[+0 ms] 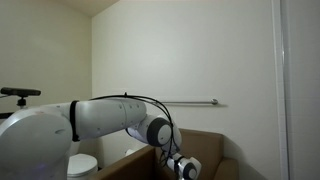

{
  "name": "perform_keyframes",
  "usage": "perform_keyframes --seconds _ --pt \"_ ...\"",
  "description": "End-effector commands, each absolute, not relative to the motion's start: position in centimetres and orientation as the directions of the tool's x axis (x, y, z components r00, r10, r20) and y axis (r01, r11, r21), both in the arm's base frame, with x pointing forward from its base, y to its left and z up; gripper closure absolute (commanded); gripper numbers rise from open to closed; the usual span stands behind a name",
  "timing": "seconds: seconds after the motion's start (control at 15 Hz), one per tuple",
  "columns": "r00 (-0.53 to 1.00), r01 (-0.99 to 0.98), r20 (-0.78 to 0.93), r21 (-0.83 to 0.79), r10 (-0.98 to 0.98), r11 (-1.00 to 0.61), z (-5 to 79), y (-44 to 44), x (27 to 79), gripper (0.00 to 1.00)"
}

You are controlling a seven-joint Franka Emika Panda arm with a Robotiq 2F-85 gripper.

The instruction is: Use the towel to wipe the seat of the sofa.

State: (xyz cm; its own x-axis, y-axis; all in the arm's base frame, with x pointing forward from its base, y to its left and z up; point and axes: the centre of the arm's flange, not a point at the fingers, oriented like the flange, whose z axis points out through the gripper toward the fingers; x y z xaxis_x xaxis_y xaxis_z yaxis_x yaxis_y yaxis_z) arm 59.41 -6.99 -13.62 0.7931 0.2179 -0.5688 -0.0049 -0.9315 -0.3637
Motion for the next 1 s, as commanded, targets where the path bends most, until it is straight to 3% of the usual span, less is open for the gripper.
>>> perform_keyframes --seconds 0.0,0.53,0.93 --pt "0.854 -0.045 -0.508 -0.282 0.11 -0.958 -15.0 -8.1 67.7 0.92" --pt "0.942 -0.123 -0.328 -0.123 -0.077 -0.985 -12.1 -6.9 74.2 0.91" --pt "0.988 -0.09 -0.133 -0.129 -0.073 -0.988 -13.5 -5.4 73.5 0.91"
